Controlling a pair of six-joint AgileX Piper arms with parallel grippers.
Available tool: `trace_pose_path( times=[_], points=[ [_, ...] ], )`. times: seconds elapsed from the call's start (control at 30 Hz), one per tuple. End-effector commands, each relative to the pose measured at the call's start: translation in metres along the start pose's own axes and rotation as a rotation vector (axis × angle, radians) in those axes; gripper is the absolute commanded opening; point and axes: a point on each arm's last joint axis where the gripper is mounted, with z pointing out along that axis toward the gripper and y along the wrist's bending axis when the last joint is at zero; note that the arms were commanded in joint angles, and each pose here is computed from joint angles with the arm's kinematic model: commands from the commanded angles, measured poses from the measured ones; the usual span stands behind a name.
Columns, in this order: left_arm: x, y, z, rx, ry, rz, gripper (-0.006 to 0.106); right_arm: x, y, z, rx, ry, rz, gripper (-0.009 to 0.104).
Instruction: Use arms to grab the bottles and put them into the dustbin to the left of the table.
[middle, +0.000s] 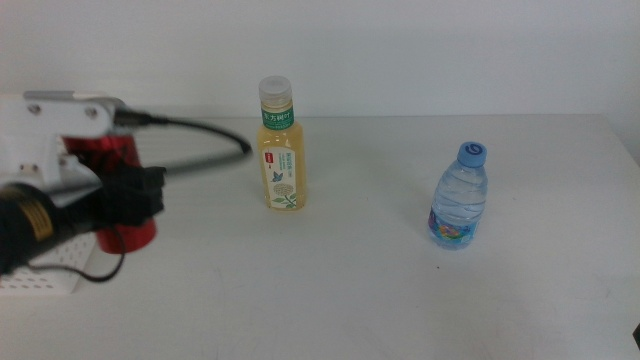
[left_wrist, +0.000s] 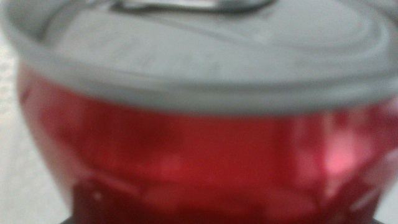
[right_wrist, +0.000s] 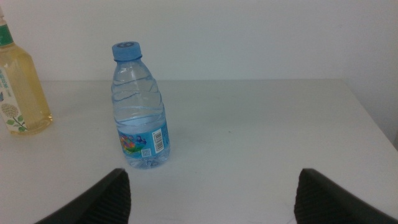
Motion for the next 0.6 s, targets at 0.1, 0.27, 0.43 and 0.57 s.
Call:
trace_pose_path(
  times=[0.1, 0.27, 0.43, 0.57],
  points=[
    [-0.048, -0.003, -0.014, -0.018, -0.048, 0.046, -0.005, -0.011, 0.000, -0.003, -0.001, -0.111, -0.020, 0.072],
    [-0.068, -0.001, -0.019, 0.001, 0.017, 0.093, -0.005, -0.011, 0.000, -0.003, -0.001, -0.111, -0.020, 0.072],
    [-0.086, 0.036, -0.013, -0.102, 0.163, 0.029, -0.005, -0.011, 0.000, -0.003, -0.001, -0.111, -0.020, 0.072],
    [-0.107, 0.069, -0.011, -0.165, 0.228, -0.071, -0.005, -0.011, 0.000, -0.003, -0.001, -0.111, -0.020, 0.072]
  ],
)
